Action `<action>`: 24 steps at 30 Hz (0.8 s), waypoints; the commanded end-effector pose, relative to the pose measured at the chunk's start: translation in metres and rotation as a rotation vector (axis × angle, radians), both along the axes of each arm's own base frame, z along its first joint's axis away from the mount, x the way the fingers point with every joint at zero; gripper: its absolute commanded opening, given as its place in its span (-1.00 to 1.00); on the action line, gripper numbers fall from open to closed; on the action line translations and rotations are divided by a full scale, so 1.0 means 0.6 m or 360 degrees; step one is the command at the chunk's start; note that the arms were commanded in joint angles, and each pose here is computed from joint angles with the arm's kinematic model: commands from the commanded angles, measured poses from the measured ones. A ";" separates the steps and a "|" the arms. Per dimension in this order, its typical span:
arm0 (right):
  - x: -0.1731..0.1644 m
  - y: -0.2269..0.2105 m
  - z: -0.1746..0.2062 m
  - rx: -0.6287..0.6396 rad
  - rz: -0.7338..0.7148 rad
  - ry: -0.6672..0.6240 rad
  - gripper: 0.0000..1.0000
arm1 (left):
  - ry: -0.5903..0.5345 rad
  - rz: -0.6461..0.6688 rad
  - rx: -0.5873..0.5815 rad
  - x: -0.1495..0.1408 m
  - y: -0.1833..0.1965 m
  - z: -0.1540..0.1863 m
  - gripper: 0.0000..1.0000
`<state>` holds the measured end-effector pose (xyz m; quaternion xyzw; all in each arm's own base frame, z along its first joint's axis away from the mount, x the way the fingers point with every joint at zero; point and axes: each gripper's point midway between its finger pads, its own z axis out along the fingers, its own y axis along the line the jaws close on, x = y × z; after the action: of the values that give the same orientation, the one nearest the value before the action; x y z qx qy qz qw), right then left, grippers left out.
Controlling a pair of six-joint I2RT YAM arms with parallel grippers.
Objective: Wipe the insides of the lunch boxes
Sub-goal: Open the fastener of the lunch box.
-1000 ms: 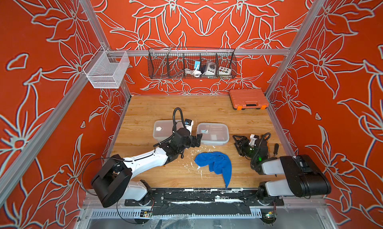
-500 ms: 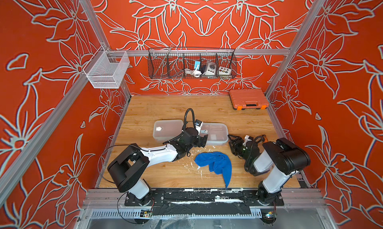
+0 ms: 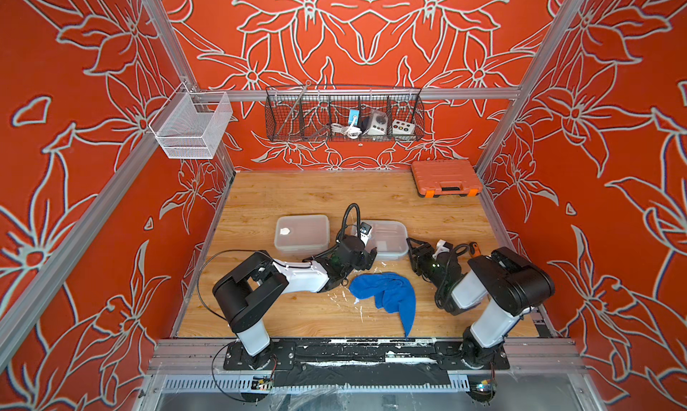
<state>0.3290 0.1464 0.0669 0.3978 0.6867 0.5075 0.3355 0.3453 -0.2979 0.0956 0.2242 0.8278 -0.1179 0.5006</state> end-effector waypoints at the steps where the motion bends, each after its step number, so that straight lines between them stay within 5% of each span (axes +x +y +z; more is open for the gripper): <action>1: 0.025 0.008 0.022 0.0079 -0.0049 -0.0058 0.19 | -0.0007 0.0005 0.0067 -0.005 0.002 -0.018 0.63; 13: 0.039 0.016 0.021 0.0085 -0.0058 -0.0060 -0.17 | -0.0021 -0.0021 0.0123 -0.006 0.000 -0.024 0.58; 24: 0.047 0.018 -0.002 -0.0030 -0.0039 -0.0056 -0.75 | 0.0009 -0.0049 0.0169 -0.011 -0.001 -0.042 0.55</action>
<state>0.3554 0.1556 0.0649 0.4036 0.6784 0.5057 0.3480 0.3448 -0.3026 0.0910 0.2461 0.8194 -0.1012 0.5077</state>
